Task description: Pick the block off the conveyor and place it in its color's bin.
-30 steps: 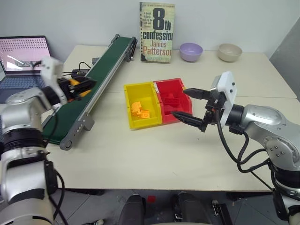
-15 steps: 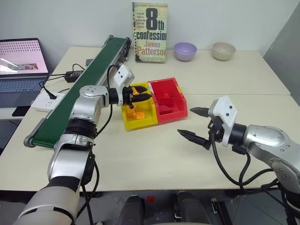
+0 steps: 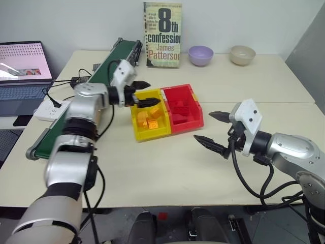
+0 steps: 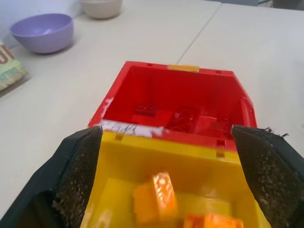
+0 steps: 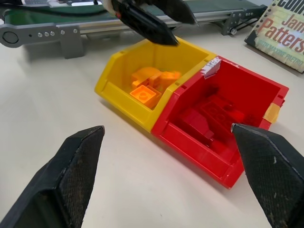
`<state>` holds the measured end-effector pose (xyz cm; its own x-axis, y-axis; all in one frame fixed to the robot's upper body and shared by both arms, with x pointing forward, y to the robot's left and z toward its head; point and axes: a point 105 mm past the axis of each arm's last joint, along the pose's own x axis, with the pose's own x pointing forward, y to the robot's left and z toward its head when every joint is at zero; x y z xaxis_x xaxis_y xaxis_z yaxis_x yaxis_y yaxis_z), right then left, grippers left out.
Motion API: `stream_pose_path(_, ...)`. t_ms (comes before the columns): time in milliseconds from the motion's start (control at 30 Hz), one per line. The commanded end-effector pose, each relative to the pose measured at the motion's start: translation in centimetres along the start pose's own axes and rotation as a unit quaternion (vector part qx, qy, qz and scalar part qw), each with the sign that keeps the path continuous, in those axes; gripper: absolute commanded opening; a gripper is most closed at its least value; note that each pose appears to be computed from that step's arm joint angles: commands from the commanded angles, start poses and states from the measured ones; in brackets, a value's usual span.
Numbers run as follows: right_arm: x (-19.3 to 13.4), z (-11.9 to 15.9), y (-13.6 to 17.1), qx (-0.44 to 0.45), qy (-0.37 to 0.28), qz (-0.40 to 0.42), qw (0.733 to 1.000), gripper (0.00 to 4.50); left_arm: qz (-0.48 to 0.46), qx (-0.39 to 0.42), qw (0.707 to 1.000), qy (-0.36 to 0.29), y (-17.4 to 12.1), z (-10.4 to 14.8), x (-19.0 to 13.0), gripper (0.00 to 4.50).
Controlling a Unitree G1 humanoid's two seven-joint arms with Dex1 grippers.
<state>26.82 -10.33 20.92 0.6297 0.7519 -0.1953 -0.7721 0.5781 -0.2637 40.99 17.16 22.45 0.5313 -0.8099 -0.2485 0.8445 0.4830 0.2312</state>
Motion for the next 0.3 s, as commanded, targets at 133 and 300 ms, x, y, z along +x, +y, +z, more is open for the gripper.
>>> stream_pose_path(133,-0.2,1.5,-2.3,-0.036,-0.022,0.009,0.999,4.5,-0.008,0.045,0.997,0.068,-1.2,0.2,-6.2,4.47)
stream_pose_path(300,0.0,1.4,-3.4,-0.045,-0.016,0.036,0.998,4.5,-0.023,0.038,0.994,0.096,-3.7,-0.9,-8.2,4.47)
